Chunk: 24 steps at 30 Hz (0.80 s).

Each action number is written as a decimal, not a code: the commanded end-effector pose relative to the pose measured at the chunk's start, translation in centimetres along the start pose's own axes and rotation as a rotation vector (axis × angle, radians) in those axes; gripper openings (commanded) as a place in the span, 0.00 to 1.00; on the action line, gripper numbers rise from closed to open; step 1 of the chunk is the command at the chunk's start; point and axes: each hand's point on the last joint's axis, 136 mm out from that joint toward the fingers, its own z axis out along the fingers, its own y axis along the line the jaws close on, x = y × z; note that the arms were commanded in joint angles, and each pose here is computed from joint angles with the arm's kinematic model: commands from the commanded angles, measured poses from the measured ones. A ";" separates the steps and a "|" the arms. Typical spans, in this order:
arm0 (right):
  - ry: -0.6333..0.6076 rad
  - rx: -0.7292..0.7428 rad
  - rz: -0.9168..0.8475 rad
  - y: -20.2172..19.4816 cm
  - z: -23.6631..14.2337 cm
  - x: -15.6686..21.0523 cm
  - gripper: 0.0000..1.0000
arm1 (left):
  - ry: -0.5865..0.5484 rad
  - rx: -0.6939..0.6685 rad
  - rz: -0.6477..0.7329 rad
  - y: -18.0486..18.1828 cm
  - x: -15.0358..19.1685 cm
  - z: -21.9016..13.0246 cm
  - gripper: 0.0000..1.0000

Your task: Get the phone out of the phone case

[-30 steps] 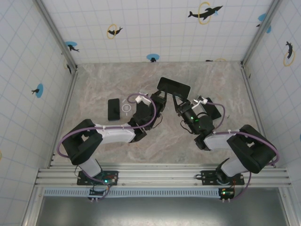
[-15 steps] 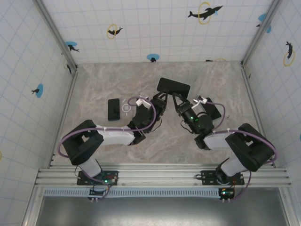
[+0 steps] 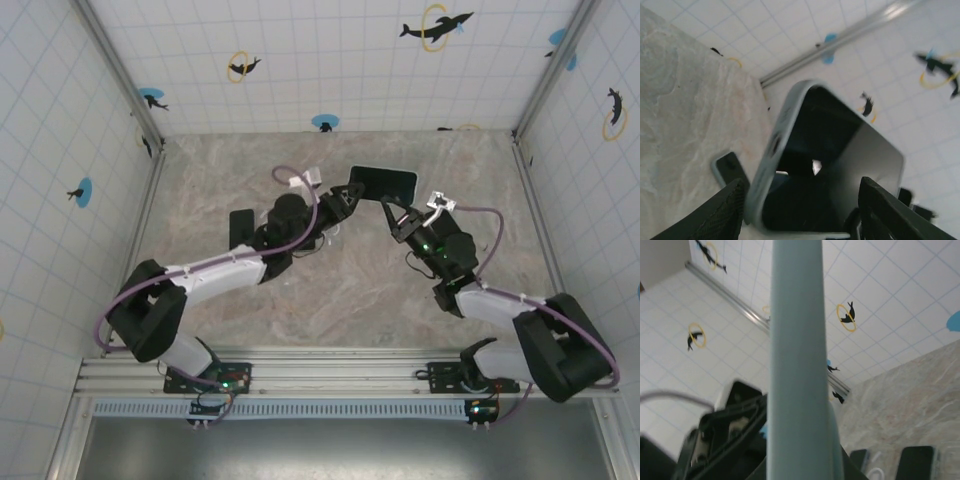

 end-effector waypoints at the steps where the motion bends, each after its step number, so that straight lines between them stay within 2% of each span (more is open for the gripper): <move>1: 0.172 -0.056 -0.255 1.1 -0.5 1.9 0.01 | 0.333 0.045 0.221 -0.3 3.0 -0.4 0.64; 5: 0.256 -0.063 -0.368 0.7 -1.4 2.3 0.01 | 0.443 0.115 0.352 -0.6 2.3 -1.4 0.65; 11: 0.365 -0.090 -0.465 0.8 -1.7 3.4 0.01 | 0.557 0.108 0.700 -1.0 0.4 -2.3 0.65; 18: 0.442 -0.148 -0.559 1.2 -1.8 4.3 0.01 | 0.707 0.186 1.050 -0.5 1.2 -4.0 0.64; 24: 0.508 -0.197 -0.667 1.6 -2.1 5.0 0.01 | 0.832 0.249 1.066 0.2 1.5 -4.5 0.61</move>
